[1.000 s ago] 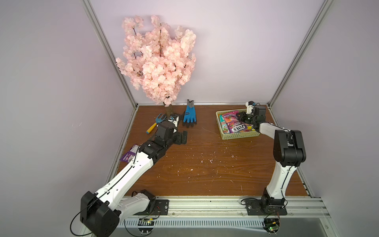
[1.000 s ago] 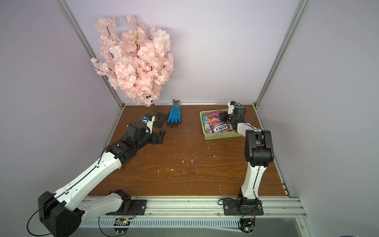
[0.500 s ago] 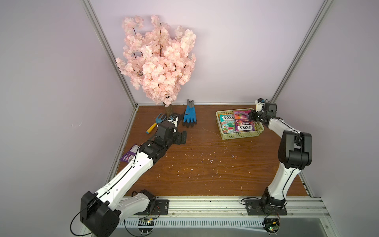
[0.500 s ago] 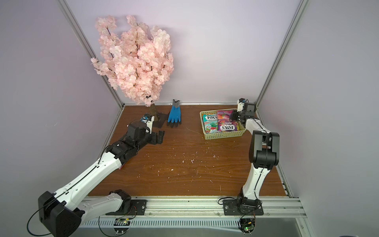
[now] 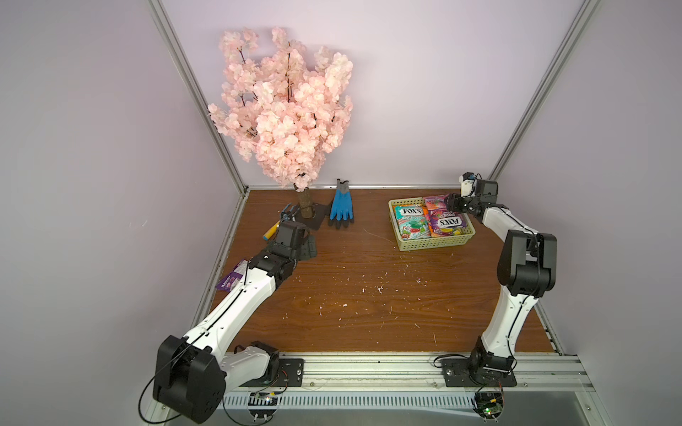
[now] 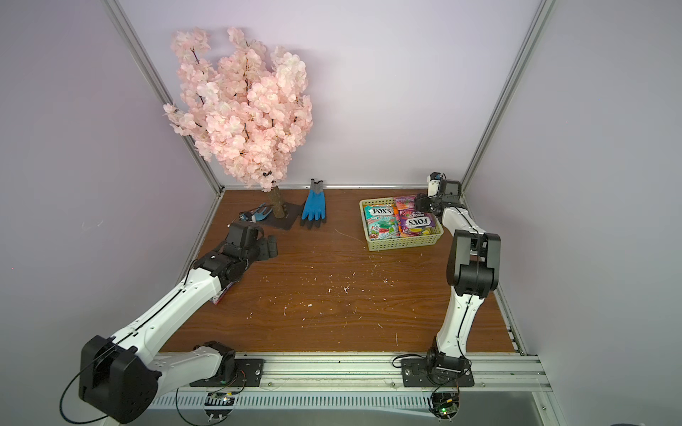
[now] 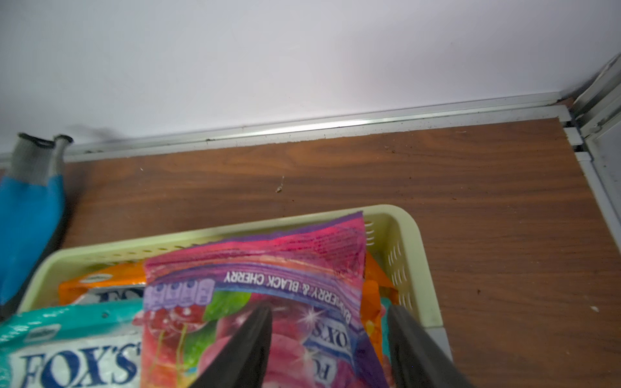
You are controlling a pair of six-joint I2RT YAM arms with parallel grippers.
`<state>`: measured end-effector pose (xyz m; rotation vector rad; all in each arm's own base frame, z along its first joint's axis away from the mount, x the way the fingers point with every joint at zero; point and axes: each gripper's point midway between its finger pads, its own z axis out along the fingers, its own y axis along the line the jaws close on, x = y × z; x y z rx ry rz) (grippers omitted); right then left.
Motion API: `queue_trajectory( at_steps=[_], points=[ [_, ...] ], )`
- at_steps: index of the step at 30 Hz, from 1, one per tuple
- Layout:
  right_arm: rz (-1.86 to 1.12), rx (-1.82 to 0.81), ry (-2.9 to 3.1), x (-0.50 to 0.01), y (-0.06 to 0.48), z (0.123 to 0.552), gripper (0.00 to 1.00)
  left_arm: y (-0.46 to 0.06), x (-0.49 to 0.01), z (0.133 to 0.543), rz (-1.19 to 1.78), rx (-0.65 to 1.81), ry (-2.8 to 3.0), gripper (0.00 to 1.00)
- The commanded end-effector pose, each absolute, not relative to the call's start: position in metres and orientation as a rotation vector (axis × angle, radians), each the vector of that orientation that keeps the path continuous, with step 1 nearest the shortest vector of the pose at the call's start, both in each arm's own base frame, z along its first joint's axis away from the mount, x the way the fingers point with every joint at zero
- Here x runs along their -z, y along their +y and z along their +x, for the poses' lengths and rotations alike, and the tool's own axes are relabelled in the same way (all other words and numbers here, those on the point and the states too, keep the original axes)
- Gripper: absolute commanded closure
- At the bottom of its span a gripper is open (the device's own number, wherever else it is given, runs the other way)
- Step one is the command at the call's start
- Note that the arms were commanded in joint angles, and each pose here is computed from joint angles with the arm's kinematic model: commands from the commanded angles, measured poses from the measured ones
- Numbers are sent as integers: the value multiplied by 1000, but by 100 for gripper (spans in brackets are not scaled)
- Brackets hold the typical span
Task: Put the candies in the basket
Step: Place the candy in the basket, then pick up the candy at the center of the board.
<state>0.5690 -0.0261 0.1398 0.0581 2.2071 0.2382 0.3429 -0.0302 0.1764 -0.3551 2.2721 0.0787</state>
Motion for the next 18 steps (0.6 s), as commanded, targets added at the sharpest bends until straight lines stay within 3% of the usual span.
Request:
queue_trajectory(
  at_steps=[1, 5, 7, 9, 11, 13, 18],
  points=[
    [74, -213, 2134, -187, -17, 552, 34, 21, -144, 326, -676, -186, 2329, 5],
    [91, -257, 2093, -195, 6, 526, 31, 48, -125, 324, -621, -376, 2390, 20],
    [80, -296, 2088, -190, 21, 513, 29, 44, -115, 334, -316, -470, 2500, 28],
    [67, -299, 2095, -185, 32, 502, 27, 41, -115, 338, -214, -505, 2535, 35],
    [33, -300, 2098, -182, 43, 491, 27, 22, -110, 339, 22, -460, 2555, 35],
    [17, -310, 2087, -184, 53, 482, 26, 47, -107, 330, 77, -696, 2541, 40],
    [-40, -320, 2030, -204, 66, 469, 26, 48, -88, 316, 270, -738, 2559, 47]
  ],
)
